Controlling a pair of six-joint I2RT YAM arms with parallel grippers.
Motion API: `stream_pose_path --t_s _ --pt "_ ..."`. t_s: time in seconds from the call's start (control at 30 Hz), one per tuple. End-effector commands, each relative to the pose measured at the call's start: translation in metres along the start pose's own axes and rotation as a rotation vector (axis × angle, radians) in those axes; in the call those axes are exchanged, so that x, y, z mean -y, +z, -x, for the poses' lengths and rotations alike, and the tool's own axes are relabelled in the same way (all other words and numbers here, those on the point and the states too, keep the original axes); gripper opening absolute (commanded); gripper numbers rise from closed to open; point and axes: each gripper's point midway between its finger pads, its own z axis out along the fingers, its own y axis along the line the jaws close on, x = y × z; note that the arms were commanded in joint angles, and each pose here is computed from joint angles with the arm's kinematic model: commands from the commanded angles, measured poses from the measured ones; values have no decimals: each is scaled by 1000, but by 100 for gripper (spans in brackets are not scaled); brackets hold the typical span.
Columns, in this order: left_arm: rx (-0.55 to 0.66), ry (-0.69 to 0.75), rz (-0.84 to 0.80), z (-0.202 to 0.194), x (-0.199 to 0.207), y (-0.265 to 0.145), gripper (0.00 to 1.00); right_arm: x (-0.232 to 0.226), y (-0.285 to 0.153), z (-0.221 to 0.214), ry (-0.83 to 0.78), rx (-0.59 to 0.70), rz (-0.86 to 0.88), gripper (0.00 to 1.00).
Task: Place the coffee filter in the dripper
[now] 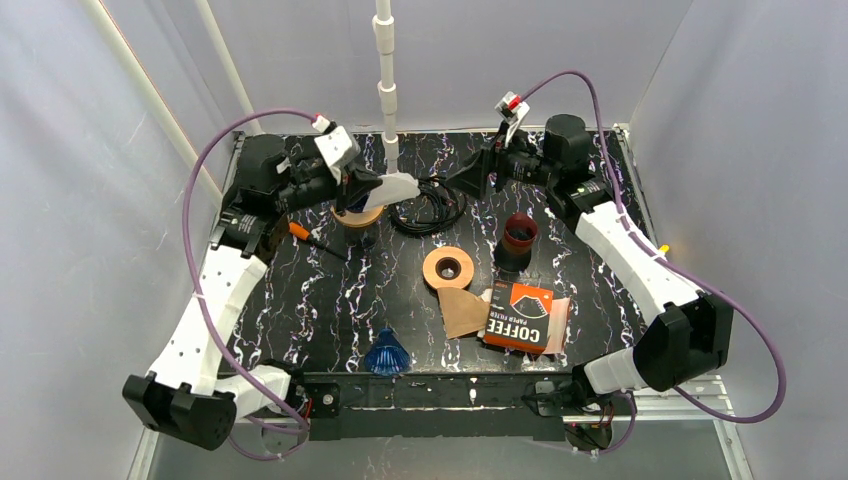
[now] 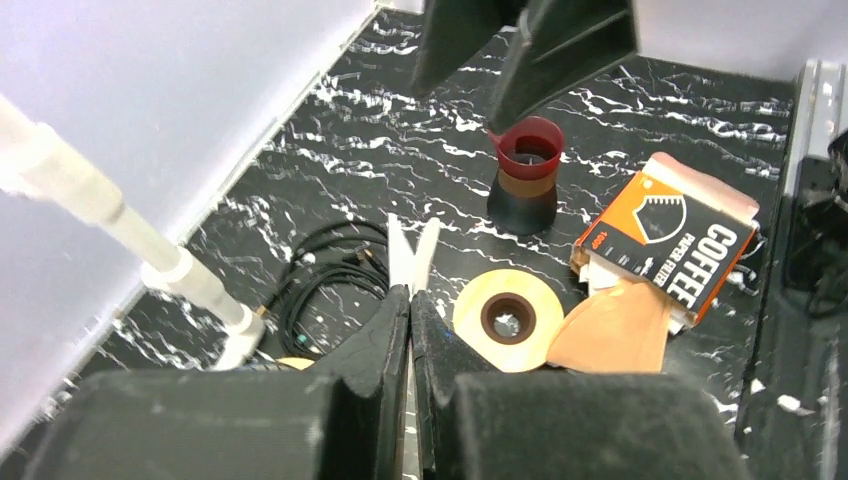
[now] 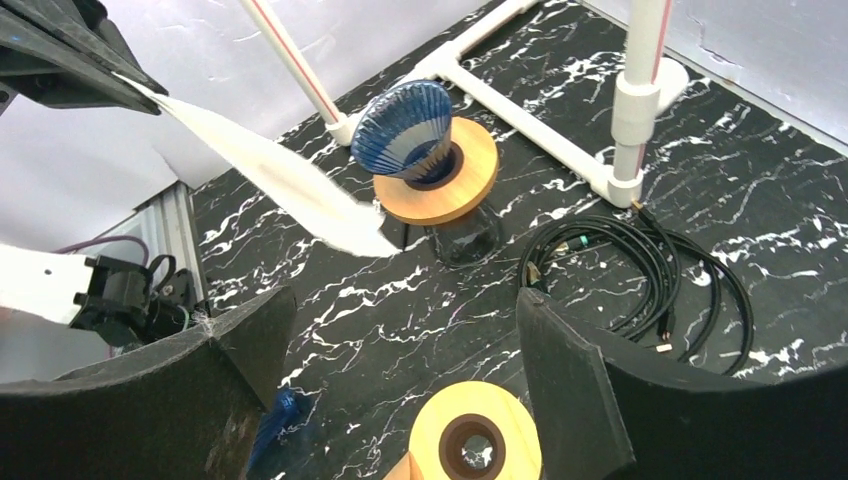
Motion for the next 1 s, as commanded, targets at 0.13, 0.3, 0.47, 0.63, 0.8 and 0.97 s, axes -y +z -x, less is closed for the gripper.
stream_pose_path --t_s 0.13,0.3,0.47,0.63,0.8,0.97 --pt "59 343 -175 13 39 -24 0 -43 10 31 -116 63 164 88" --pt "63 386 -207 15 48 -31 0 -61 19 23 -120 42 231 88" --pt "73 386 -229 17 54 -33 0 -71 26 19 -124 34 244 87" --pt "84 386 -241 20 56 -34 0 -75 33 13 -125 21 243 83" --pt "93 389 -248 24 57 -34 0 -75 41 13 -128 21 243 78" --pt "100 382 -247 27 56 -32 0 -79 48 12 -130 19 257 73"
